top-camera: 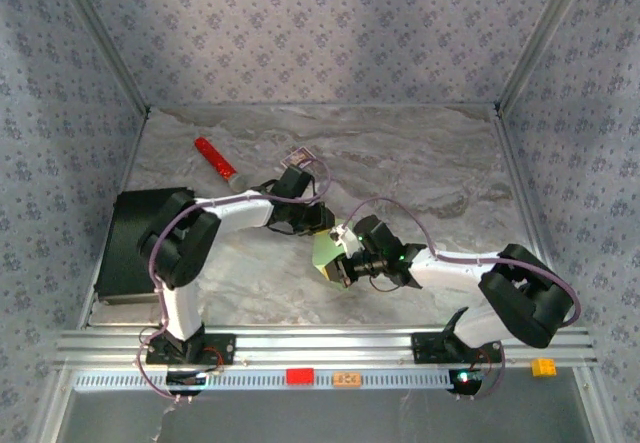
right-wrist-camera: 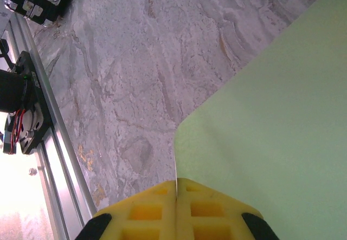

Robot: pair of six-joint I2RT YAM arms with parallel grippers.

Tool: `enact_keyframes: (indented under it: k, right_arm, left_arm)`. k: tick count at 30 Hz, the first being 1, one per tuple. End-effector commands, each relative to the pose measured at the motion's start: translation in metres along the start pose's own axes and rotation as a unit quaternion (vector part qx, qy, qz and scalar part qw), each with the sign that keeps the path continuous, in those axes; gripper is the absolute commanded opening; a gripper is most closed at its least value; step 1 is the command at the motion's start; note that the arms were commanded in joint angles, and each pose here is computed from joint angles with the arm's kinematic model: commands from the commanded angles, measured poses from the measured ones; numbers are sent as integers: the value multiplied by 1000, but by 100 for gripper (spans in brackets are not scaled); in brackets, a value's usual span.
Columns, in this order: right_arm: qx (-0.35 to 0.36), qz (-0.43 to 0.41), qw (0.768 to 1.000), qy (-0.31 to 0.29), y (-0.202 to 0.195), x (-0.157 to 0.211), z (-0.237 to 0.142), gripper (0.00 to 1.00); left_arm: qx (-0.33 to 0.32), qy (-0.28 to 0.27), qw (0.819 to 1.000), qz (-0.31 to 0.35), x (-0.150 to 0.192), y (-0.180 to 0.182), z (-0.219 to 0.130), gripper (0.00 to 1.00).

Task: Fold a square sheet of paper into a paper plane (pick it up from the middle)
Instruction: Third fold the triangle at the center of the table.

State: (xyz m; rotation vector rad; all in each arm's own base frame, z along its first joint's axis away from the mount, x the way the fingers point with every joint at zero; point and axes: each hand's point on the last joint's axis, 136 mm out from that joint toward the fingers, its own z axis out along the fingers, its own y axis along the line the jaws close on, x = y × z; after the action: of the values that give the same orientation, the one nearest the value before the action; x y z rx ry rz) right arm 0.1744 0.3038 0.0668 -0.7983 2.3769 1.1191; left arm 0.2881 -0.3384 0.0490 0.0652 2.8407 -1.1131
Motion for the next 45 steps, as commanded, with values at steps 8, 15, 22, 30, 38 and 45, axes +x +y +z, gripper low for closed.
enact_keyframes:
  k: [8, 15, 22, 30, 38, 45]
  right_arm:
    - [19, 16, 1000, 8, -13, 8, 1, 0]
    - [73, 36, 997, 5, -35, 5, -2, 0]
    - [111, 49, 993, 0, -52, -1, -8, 0]
    - [143, 60, 988, -4, -66, -5, -11, 0]
    - [159, 66, 985, 7, -71, -1, -11, 0]
    - [168, 73, 983, 16, -75, 5, -13, 0]
  left_arm:
    - [-23, 29, 999, -15, 7, 24, 26, 15]
    - [-38, 28, 999, -25, 11, 35, 27, 14]
    - [-37, 21, 999, -26, 9, 32, 26, 14]
    - [-35, 20, 999, -28, 9, 32, 25, 13]
    - [-33, 18, 999, -32, 10, 33, 26, 13]
    - [-33, 18, 999, -33, 10, 33, 26, 13]
